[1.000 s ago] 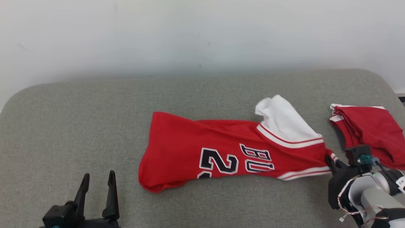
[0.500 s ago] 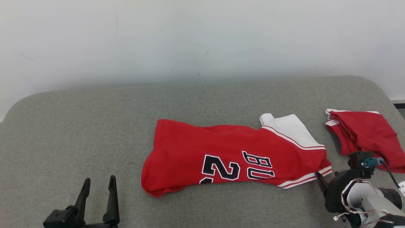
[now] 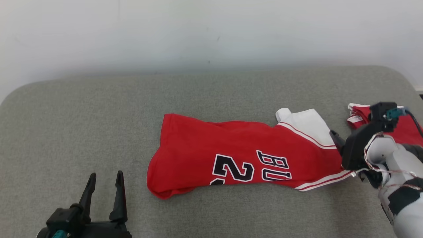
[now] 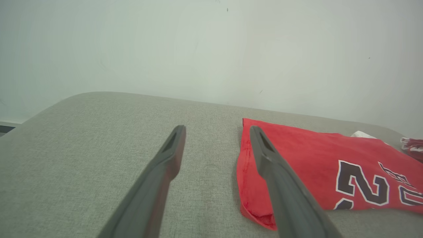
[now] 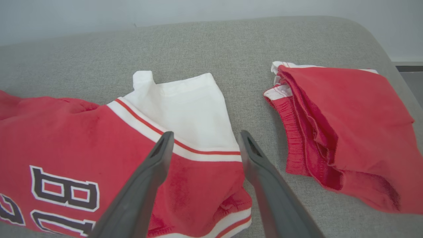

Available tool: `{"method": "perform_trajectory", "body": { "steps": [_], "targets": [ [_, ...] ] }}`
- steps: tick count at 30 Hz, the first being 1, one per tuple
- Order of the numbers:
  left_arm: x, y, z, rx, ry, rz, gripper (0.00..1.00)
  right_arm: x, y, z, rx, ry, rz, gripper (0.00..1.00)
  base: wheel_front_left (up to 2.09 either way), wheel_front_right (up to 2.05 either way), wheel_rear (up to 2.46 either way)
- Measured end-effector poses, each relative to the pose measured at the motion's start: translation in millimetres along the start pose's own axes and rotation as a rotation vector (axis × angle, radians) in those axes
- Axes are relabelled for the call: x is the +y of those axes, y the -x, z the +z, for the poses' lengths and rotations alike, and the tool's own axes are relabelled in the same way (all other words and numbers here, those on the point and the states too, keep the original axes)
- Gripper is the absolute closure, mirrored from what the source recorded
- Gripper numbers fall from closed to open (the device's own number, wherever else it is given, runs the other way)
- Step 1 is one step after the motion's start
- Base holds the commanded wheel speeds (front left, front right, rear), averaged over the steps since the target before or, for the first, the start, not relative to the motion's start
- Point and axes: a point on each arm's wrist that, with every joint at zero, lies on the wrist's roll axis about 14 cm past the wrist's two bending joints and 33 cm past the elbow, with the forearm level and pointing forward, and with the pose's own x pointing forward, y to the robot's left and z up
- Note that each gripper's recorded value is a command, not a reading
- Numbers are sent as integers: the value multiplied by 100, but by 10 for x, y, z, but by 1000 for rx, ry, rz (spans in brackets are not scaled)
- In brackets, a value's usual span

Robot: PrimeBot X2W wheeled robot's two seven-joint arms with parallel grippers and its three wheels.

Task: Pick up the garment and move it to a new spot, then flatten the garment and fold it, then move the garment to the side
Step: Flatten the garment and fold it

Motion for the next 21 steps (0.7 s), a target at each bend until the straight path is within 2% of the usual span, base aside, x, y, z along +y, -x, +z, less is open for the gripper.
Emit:
{"method": "perform_trajectory", "body": {
  "steps": [4,13,21],
  "targets": [
    [-13,-81,-13,2,-15,-10,0,46,-182,73,42,29,-13,0,0,0,0],
    [138,-226,-6,-5,-37,17,0,-34,-674,-27,175,76,-83,0,0,0,0],
    [351,-201,-46,11,-60,73,0,-48,-991,-76,224,46,-102,0,0,0,0]
  ]
}}
